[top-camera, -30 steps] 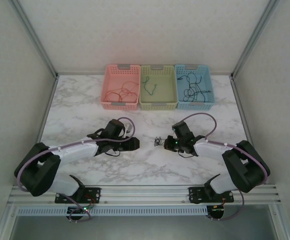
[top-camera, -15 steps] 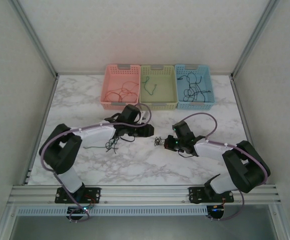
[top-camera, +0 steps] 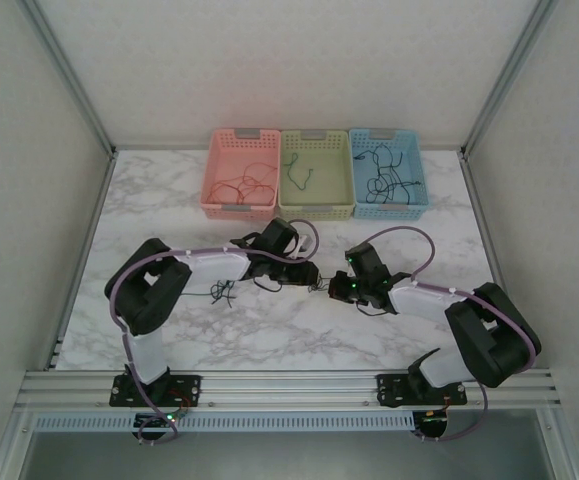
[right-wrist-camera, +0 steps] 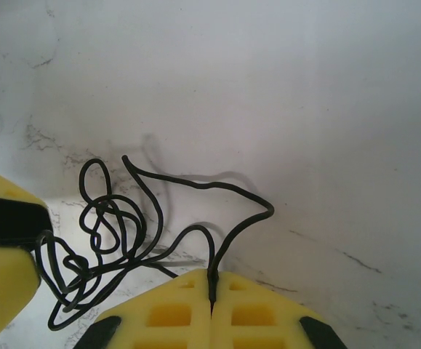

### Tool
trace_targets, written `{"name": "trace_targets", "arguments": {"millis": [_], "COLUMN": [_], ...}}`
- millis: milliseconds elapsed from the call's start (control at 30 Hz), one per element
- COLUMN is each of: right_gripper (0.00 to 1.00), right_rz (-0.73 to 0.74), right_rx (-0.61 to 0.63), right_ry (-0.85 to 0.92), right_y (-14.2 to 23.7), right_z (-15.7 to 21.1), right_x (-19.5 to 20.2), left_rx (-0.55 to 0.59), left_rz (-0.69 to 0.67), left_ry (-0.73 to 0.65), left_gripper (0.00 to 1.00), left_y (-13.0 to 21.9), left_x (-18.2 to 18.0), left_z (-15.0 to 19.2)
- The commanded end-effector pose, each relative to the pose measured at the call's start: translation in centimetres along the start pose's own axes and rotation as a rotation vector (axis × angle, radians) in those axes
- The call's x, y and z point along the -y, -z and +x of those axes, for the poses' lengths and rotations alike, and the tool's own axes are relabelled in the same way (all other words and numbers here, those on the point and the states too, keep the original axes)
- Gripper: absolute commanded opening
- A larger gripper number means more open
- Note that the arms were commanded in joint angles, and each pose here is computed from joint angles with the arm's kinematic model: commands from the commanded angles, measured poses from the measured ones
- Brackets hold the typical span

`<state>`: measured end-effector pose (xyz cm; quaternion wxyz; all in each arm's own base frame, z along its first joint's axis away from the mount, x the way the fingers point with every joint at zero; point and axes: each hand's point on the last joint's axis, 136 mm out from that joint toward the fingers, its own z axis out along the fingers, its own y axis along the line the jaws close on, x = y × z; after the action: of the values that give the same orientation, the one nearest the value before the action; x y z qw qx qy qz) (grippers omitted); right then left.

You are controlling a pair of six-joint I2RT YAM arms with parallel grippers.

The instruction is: Untangle the cables

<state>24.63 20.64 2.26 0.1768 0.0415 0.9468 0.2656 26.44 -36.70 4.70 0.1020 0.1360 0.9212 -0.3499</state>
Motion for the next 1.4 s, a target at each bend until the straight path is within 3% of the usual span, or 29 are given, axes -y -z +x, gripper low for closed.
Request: {"name": "trace_targets", "arguments": {"millis": [0, 200, 467, 800, 1000, 1367], "right_gripper": [0.00, 0.00, 0.00, 0.00, 0.00, 0.00], "right_rz": [0.003, 0.006, 0.009, 0.010, 0.009, 0.005], "right_rx": [0.000, -0.001, -0.004, -0.006, -0.007, -0.010], "right_ry": [0.015, 0.022, 0.027, 0.028, 0.024, 0.017], "right_y": [0.2, 0.3, 0.3, 0.3, 0.2, 0.0], "right_z": [0.1, 0.0, 0.0, -0.1, -0.1, 0.1], "right_x": [0.3, 0.2, 0.2, 0.1, 0.1, 0.2], "left_rx": [-0.003, -0.002, 0.017, 0.042, 0.056, 0.044], "left_rz": [-0.007, -0.022, -0.027, -0.016, -0.005, -0.015], "left_ry": [0.000, 0.002, -0.016, -0.014, -0.017, -0.010], "left_gripper": [0.33, 0.28, 0.33, 0.29, 0.34, 0.22], "left_y": [-0.3, -0.4, 0.6, 1.4, 1.8, 1.3], "left_x": [0.2, -0.1, 0.4, 1.1, 1.7, 1.0], "left_z": [-0.3, -0.2, -0.6, -1.2, -1.6, -1.1]}}
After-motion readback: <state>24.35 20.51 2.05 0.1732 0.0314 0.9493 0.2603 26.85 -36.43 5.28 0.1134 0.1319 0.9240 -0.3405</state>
